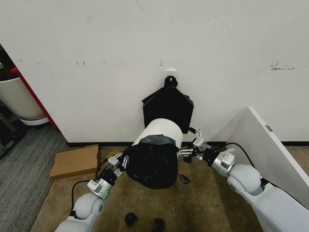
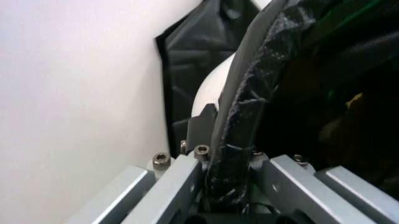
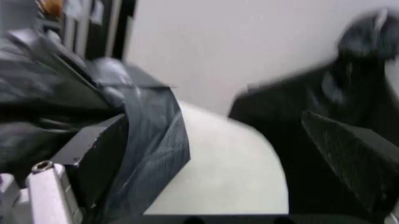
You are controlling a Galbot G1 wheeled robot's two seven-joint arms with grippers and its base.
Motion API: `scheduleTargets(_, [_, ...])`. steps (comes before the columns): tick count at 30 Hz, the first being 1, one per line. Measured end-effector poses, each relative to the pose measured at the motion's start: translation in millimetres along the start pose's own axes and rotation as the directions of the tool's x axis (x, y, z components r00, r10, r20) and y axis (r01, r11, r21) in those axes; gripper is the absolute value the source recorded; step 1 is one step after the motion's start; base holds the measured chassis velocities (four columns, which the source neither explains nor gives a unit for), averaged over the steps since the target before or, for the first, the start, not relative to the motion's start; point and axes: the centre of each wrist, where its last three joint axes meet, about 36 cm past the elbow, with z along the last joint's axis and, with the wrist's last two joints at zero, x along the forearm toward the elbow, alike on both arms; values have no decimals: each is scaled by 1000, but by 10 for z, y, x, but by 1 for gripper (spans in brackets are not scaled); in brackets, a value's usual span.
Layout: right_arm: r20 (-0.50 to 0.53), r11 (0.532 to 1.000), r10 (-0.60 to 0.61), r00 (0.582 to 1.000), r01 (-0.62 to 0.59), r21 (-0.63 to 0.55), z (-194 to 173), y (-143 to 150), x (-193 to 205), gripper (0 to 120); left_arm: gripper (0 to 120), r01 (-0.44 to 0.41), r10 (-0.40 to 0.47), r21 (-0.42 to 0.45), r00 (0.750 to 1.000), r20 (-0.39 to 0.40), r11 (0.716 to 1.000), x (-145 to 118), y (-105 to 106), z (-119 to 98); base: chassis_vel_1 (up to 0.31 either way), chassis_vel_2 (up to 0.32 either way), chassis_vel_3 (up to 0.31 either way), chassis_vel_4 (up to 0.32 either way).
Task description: Place the garbage bag over the trash bin.
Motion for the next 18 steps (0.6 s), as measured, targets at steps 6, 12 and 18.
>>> scheduleTargets(6, [106, 997, 31, 994, -39, 68, 63, -58, 0, 100, 0, 115, -112, 43, 991, -68, 992, -12, -49, -39, 0, 0, 0, 0])
scheduleTargets(12, [126, 987, 161, 979, -157, -41, 51, 257, 51, 100, 0, 290, -254, 152, 943, -215, 945, -117, -142, -287, 0, 0, 0, 0])
scheduleTargets(18, [-41, 965, 238, 970, -242, -106, 14, 790, 170, 100, 0, 441, -313, 343, 875, -368, 830, -333, -204, -628, 0, 0, 0, 0])
